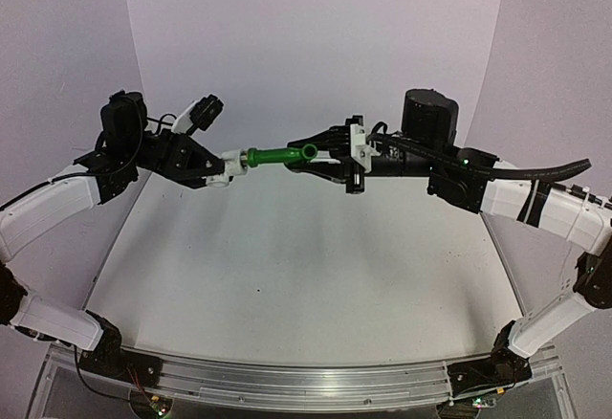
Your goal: Install the water faucets
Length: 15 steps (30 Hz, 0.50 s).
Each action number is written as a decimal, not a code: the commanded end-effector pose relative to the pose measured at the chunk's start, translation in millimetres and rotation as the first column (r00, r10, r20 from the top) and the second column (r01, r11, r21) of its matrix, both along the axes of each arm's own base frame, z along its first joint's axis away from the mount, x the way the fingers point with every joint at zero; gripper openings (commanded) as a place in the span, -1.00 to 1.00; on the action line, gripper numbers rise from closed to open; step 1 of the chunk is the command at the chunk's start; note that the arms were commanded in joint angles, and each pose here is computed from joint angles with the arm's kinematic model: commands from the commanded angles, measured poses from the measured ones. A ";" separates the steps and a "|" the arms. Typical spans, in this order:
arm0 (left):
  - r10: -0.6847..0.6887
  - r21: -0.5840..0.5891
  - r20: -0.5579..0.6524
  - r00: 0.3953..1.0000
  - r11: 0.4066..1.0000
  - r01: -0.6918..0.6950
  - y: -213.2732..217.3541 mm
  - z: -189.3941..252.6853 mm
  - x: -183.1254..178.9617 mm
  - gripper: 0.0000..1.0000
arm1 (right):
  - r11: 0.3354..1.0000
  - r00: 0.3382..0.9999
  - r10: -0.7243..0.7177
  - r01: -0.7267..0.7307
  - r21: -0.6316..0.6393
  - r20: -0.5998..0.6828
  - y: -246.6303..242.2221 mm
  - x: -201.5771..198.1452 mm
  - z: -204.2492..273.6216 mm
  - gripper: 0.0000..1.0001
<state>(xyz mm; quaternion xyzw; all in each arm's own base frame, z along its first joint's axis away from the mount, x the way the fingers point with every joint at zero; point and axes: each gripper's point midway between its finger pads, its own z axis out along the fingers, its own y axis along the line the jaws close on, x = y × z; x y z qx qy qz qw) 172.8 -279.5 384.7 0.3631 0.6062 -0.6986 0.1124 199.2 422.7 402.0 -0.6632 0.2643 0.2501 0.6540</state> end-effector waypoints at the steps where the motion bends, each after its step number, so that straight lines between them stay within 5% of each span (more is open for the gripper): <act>1: 0.036 -0.072 0.133 0.991 0.997 -0.027 -0.5 31.2 -4.1 -1.00 | 0.999 1.000 0.007 -0.009 0.045 0.029 11.0 -9.5 12.5 -1.00; 15: 0.050 -0.089 0.163 0.985 0.995 -0.036 0.8 36.1 -6.1 -1.00 | 0.999 1.000 0.012 -0.012 0.038 0.011 12.5 -12.6 5.6 -1.00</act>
